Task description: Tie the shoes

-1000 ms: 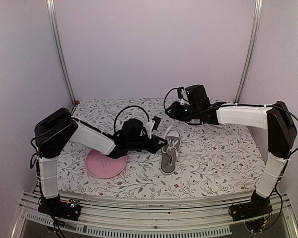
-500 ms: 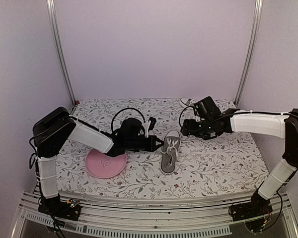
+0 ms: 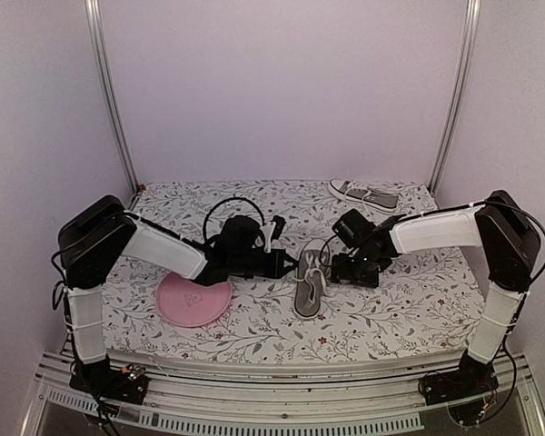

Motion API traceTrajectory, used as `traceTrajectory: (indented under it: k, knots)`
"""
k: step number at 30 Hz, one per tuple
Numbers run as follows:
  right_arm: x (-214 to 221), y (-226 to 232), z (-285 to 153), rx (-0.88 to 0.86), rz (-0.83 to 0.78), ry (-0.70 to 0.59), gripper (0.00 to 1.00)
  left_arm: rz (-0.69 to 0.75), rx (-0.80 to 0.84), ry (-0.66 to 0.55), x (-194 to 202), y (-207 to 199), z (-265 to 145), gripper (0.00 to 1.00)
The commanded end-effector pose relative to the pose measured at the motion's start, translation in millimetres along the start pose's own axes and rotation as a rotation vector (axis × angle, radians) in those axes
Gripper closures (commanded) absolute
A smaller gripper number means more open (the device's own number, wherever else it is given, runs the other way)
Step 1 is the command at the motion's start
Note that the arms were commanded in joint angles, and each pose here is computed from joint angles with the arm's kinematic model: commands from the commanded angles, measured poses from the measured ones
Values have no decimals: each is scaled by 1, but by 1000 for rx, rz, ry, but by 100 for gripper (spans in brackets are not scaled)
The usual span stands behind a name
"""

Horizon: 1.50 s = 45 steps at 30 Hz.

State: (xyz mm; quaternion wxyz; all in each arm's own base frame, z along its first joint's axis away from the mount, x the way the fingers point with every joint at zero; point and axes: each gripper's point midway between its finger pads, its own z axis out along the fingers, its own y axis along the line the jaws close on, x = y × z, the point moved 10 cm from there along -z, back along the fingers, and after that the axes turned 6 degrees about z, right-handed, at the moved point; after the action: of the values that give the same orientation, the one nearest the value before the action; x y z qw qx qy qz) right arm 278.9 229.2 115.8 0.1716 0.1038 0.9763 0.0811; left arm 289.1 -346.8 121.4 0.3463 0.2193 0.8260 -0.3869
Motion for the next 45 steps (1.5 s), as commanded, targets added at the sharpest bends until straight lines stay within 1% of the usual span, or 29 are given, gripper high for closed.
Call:
traceTrajectory:
  k: [1,3,4,5,11,12,15,18,23,27,29,32,34,41,45]
  knots:
    - [1,8,6,39,24,-9,26,34,8,-48,-19,-6,-7,100]
    - [5,9,8,54,20,-9,32,35,6,-44,-18,-5,-7,100]
    - [5,8,9,64,21,-12,35,42,13,-60,-23,-9,-11,100]
    - [7,7,12,74,18,-12,40,47,20,-74,-28,-12,-15,100]
    - [8,5,19,116,-4,-21,92,48,19,-77,-28,-14,-17,100]
    - [8,4,18,120,-5,-26,97,52,20,-81,-29,-14,-17,100]
    - [3,4,8,108,3,-64,98,82,35,-87,-30,-16,-19,100]
    - [-7,7,-16,72,4,-147,98,128,62,-90,-35,-19,-20,100]
    - [-32,14,-65,-24,2,-304,98,221,197,-65,-45,-28,-13,100]
    - [-56,21,-105,-162,3,-432,98,270,252,-30,-41,-23,-1,100]
    - [-65,27,-122,-258,-44,-487,98,278,288,-18,-43,-21,2,100]
    - [-75,41,-133,-376,-119,-528,98,284,339,22,-42,-17,9,100]
    - [-77,48,-135,-421,-167,-537,98,292,355,35,-43,-15,13,100]
    - [-81,65,-137,-573,-221,-556,98,289,389,54,-41,-10,17,98]
    - [-83,70,-136,-607,-241,-560,98,280,406,56,-41,-8,19,97]
